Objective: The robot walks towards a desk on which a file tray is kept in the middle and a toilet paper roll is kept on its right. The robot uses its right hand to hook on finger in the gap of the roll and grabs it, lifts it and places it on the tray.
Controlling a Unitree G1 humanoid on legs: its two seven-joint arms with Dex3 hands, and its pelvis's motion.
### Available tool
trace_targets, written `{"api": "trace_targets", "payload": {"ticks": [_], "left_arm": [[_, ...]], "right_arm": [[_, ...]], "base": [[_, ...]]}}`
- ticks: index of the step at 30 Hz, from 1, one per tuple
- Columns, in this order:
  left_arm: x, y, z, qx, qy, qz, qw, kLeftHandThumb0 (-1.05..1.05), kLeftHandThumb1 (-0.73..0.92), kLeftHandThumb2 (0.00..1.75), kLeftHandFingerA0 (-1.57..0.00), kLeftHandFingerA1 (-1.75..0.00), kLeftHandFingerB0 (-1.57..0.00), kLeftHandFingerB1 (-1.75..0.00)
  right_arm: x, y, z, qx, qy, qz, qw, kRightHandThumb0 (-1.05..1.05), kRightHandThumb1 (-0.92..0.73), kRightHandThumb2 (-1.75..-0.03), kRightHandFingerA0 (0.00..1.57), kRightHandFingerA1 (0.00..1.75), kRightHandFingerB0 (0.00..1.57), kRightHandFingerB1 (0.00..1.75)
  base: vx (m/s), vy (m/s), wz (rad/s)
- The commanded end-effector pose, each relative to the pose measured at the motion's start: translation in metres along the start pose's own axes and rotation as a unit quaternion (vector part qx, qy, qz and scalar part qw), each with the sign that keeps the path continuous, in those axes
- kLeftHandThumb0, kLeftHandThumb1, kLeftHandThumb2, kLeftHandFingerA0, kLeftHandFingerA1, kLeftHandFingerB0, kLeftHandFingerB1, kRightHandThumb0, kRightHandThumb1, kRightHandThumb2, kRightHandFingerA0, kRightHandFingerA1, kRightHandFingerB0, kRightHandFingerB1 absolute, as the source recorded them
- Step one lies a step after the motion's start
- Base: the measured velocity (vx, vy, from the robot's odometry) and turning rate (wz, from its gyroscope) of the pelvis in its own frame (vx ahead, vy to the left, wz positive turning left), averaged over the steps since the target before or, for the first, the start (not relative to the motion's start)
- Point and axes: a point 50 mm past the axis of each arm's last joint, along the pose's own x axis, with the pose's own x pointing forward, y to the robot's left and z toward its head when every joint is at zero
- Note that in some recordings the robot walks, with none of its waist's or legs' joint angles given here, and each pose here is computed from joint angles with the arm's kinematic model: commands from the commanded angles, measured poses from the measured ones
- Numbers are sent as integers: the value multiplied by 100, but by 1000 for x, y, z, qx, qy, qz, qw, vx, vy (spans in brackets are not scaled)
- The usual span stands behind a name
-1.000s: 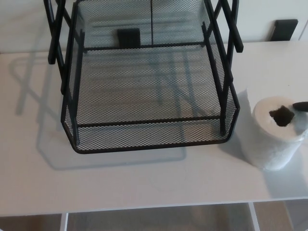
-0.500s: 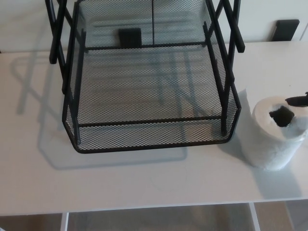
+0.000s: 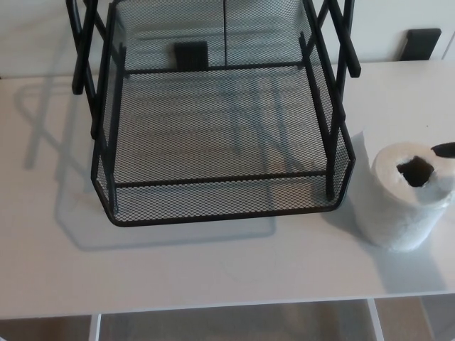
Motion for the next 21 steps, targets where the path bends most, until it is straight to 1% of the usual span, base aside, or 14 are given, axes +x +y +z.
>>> {"api": "trace_targets", "payload": {"ticks": [1, 3, 4, 5, 6, 10, 11, 14, 15, 21], "left_arm": [[1, 6, 2, 1, 11, 8, 1000, -84, 81, 64, -47, -45, -35, -35], [0, 6, 3, 8, 10, 6, 1000, -85, 81, 65, -47, -45, -35, -34], [1, 7, 2, -5, 13, 8, 1000, -84, 79, 64, -48, -46, -35, -34], [1, 7, 2, -8, 14, 10, 1000, -85, 64, 101, -44, -57, -30, -48], [1, 6, 2, -11, 14, 10, 1000, -85, 78, 64, -49, -47, -36, -35], [1, 8, 2, -9, 14, 13, 1000, -85, 79, 63, -47, -45, -37, -35], [1, 9, 4, 9, 14, 9, 1000, -89, 81, 64, -49, -48, -36, -35], [1, 9, 4, -5, 15, 10, 1000, -86, 78, 64, -48, -47, -35, -35], [2, 9, 3, -7, 17, 10, 1000, -86, 79, 64, -49, -47, -35, -34], [2, 10, 5, 7, 13, 9, 1000, -87, 79, 64, -51, -49, -36, -35]], "right_arm": [[1, 6, 1, -8, -4, 11, 1000, -41, -54, -59, 19, 41, 10, 23], [1, 6, 1, -7, -4, 12, 1000, -40, -54, -59, 18, 40, 9, 23], [2, 8, 1, -7, -2, 14, 1000, -42, -55, -59, 19, 39, 9, 22], [2, 9, 1, -7, -1, 18, 1000, -45, -55, -59, 21, 39, 9, 22], [3, 10, 1, -8, -2, 20, 1000, -45, -55, -59, 22, 39, 10, 22], [4, 15, 1, -7, -7, 20, 1000, -43, -55, -59, 20, 39, 10, 22], [4, 15, 3, -8, -7, 22, 1000, -43, -56, -59, 19, 38, 8, 22], [5, 15, 5, -9, -11, 21, 1000, -44, -56, -59, 19, 39, 9, 22], [6, 16, 6, -9, -10, 21, 1000, -44, -56, -59, 21, 39, 9, 22], [13, 22, 6, 6, -6, 30, 1000, -45, -55, -59, 20, 40, 9, 22]], "base": [[0, 0, 0], [0, 0, 0], [0, 0, 0], [0, 0, 0], [0, 0, 0], [0, 0, 0], [0, 0, 0], [0, 0, 0], [0, 0, 0], [0, 0, 0]]}}
